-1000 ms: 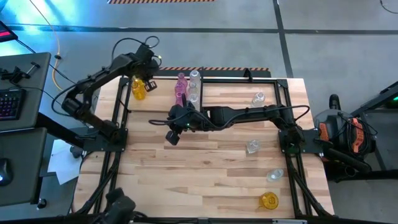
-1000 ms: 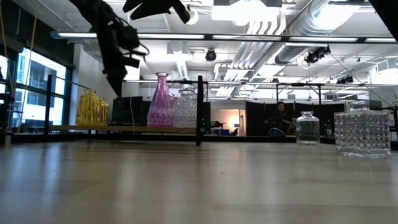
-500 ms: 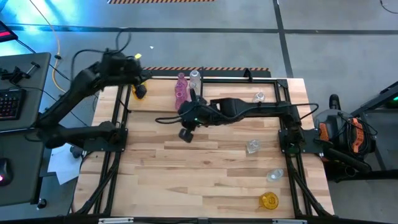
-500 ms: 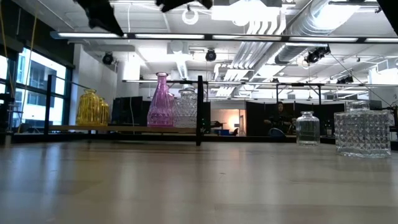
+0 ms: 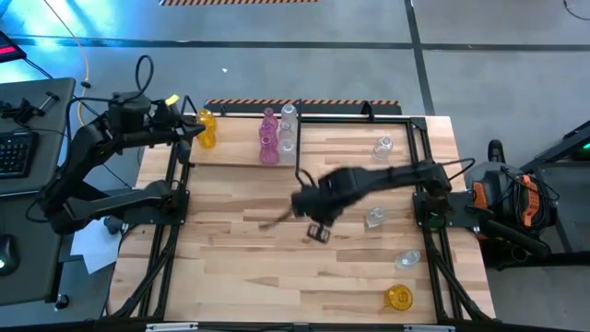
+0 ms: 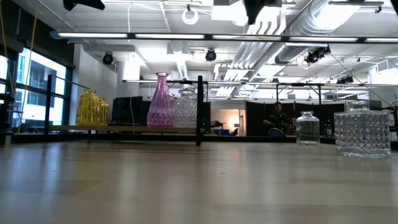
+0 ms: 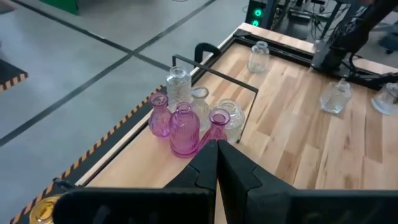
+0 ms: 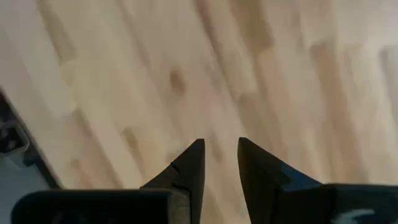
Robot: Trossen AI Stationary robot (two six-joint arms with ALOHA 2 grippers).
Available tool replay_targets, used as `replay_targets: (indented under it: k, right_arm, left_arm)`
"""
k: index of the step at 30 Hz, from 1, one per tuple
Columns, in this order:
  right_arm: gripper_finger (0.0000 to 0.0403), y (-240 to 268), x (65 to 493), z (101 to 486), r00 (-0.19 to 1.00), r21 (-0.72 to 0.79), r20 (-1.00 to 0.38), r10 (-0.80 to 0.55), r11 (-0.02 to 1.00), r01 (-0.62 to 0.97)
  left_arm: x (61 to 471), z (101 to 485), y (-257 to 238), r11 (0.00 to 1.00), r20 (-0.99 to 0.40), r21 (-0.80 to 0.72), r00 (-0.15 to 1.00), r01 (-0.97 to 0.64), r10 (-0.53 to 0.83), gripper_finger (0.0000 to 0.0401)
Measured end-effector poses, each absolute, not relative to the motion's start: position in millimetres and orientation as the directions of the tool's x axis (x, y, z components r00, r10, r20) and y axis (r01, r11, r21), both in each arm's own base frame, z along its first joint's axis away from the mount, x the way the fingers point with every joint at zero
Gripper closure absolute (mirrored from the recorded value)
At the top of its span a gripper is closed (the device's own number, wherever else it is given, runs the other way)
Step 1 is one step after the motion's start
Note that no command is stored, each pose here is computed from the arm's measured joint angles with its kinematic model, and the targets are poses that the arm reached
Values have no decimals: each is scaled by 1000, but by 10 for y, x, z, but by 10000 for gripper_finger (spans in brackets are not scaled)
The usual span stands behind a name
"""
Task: Sort vases onto shelf
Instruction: Put the yellow vase on the shelf aligned with the other yellow vases
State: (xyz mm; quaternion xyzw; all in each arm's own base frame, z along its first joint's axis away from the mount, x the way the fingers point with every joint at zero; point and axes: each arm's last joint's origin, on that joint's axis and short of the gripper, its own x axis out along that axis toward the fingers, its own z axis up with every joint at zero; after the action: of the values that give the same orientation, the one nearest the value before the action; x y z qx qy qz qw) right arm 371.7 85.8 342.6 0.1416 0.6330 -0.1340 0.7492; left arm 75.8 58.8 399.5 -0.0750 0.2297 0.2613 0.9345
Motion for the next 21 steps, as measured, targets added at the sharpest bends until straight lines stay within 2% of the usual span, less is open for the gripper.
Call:
replay_targets:
  k: [5,12,16,18,21]
  right_arm:
    - [327,1356,3489,3294,122,-1,-990,-72,865,501]
    - [327,1877,3182,3152,133,-7,-977,-165,651,759]
    - [327,1797,3195,3027,81,-24,-976,-201,475,879]
    - [327,1650,3247,2915,13,-65,-982,-189,400,914]
    - [327,1376,3298,2675,-134,-175,-981,-137,356,918]
  left_arm:
    - [760,3994,590,860,-470,9,757,-511,454,401]
    - [790,3983,616,864,-481,26,751,-503,452,401]
    - [799,3980,624,862,-485,20,749,-506,451,401]
    - [798,3980,623,858,-485,4,750,-513,451,401]
    - [793,3970,619,858,-495,1,745,-514,447,401]
